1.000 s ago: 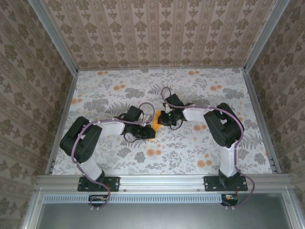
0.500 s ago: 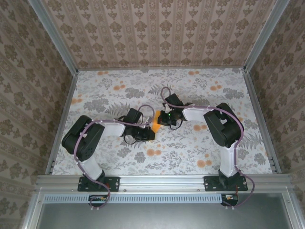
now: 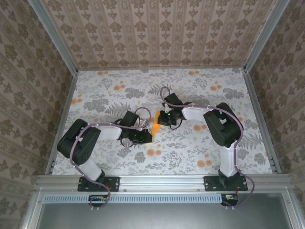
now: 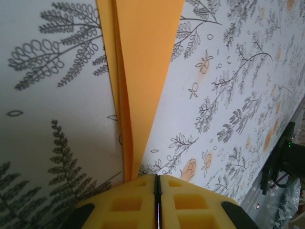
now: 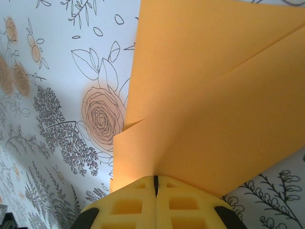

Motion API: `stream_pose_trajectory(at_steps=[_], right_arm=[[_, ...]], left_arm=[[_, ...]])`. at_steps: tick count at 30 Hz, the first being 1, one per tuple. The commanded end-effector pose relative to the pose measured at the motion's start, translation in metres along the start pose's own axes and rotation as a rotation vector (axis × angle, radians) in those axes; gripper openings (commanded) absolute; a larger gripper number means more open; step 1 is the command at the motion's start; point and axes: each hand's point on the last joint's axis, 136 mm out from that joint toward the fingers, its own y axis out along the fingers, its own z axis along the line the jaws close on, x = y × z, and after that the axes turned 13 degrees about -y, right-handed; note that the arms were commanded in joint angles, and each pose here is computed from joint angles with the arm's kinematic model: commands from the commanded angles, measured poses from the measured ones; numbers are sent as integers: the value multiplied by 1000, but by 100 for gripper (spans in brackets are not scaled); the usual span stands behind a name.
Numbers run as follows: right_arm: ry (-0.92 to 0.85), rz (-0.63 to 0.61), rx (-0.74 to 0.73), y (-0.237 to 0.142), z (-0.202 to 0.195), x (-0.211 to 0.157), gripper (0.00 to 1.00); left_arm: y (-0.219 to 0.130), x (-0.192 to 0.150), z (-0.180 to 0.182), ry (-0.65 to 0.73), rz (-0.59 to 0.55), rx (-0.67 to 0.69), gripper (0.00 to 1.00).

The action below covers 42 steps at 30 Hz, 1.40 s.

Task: Fold a paper plane with a square sheet of paper (fold left side to right side)
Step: Fold the wing for the fifth time at the center of the table.

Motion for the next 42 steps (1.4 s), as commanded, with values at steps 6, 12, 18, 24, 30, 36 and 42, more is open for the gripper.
stream_pose_trajectory(at_steps=[6,12,18,24,30,36,42], right_arm=[[30,71,-108,9,-27,-20,0],[32,76,-107,10,-28,-21,0],[34,77,-107,11,-28,-21,0],[31,82,-114,9,-28,-21,0],[27,84,-123,8,-29,-20,0],[26,86,-127,7,-30,-21,0],[17,76,-119,7,-28,-17,0]], left_arm=[[-23,22,-36,35,-49,-88,11],[-10,29,-33,40,-19,-80,12],[5,29,-20,29,12,-42,12],[13,16,4,7,40,49,12],[13,-3,17,-4,73,96,11],[7,-19,28,-31,83,109,10],[0,-31,30,-41,88,100,9]])
